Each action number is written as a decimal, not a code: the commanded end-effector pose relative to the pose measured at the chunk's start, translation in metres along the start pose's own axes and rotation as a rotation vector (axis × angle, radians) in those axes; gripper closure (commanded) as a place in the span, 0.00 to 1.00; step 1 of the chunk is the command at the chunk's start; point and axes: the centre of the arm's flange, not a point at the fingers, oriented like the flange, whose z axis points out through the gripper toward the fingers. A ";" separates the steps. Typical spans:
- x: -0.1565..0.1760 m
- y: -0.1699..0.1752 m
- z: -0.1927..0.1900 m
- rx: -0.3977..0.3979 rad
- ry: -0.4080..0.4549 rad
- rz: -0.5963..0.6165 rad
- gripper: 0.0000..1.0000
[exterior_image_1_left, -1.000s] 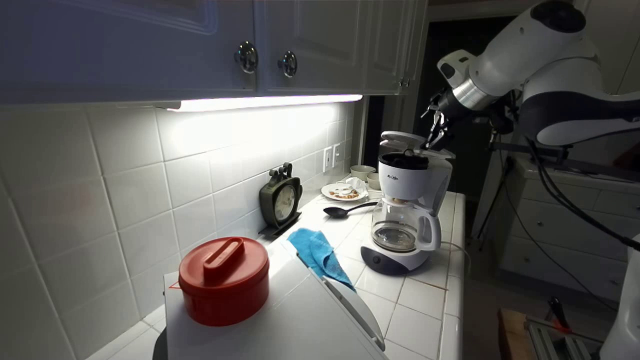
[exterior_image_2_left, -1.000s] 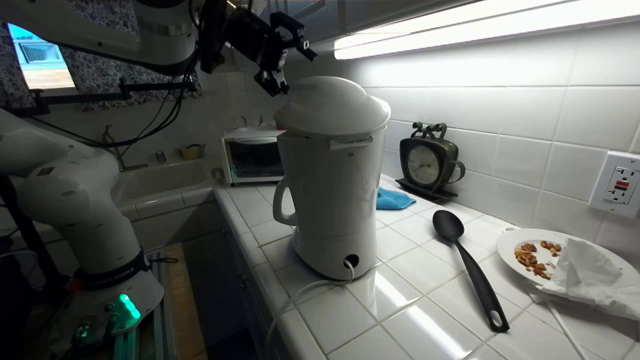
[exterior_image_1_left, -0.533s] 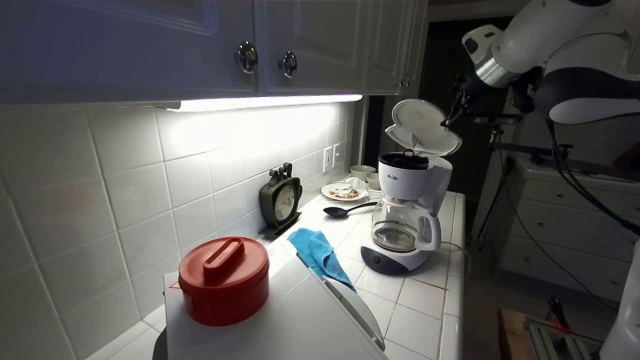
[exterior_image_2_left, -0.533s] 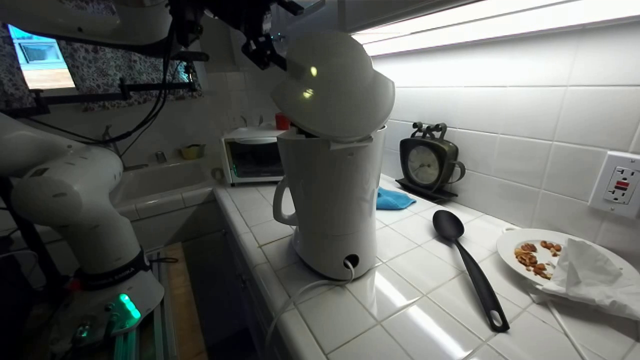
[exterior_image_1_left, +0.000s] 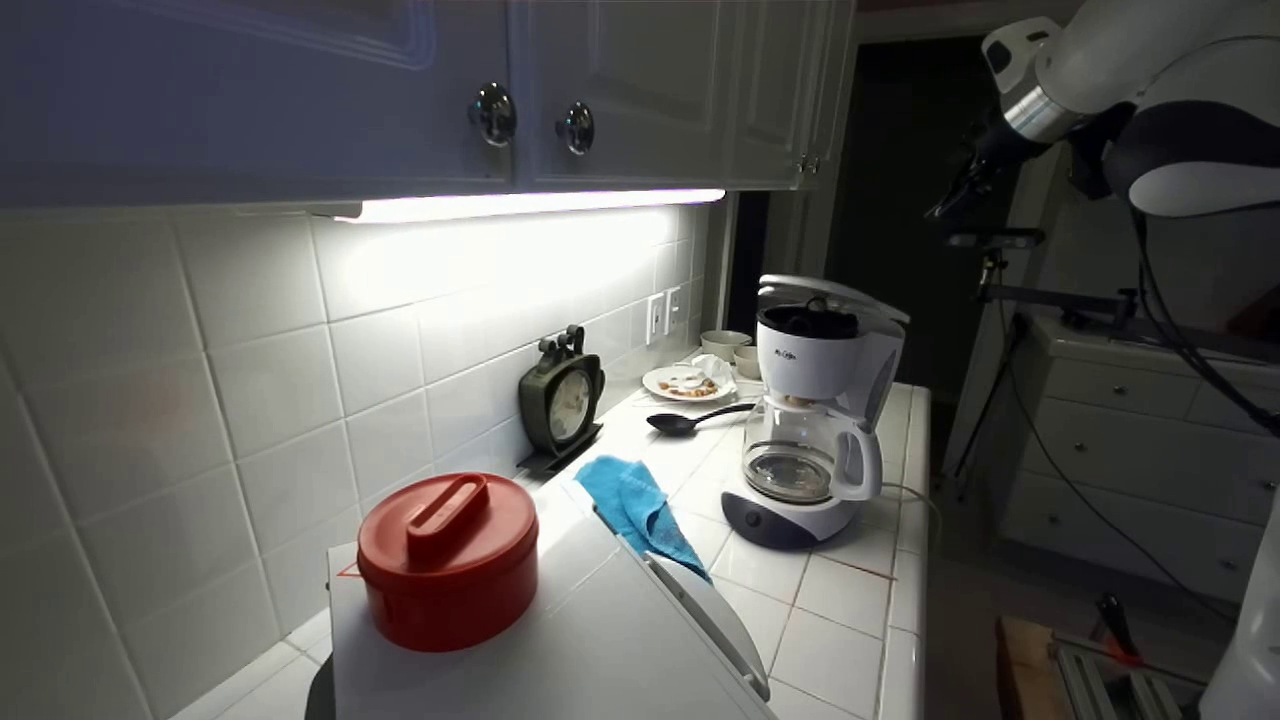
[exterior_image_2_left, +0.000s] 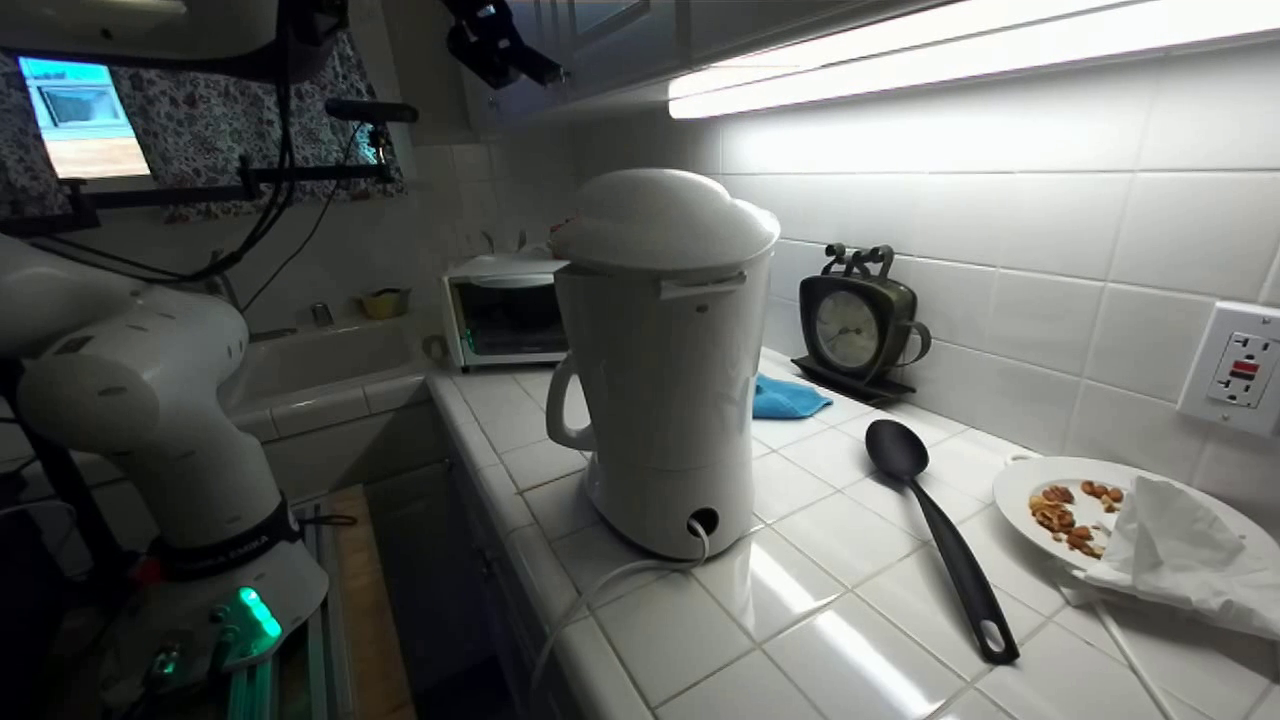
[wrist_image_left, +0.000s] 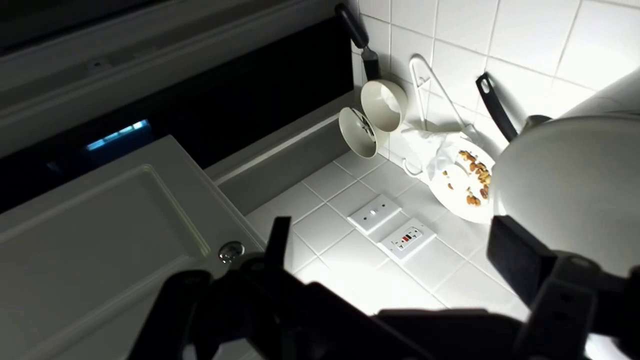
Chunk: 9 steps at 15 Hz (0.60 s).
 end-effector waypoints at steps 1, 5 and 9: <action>-0.015 0.019 0.008 -0.018 -0.006 0.033 0.00; 0.017 -0.014 0.001 0.115 -0.030 0.066 0.00; 0.053 -0.060 -0.017 0.252 -0.047 0.029 0.00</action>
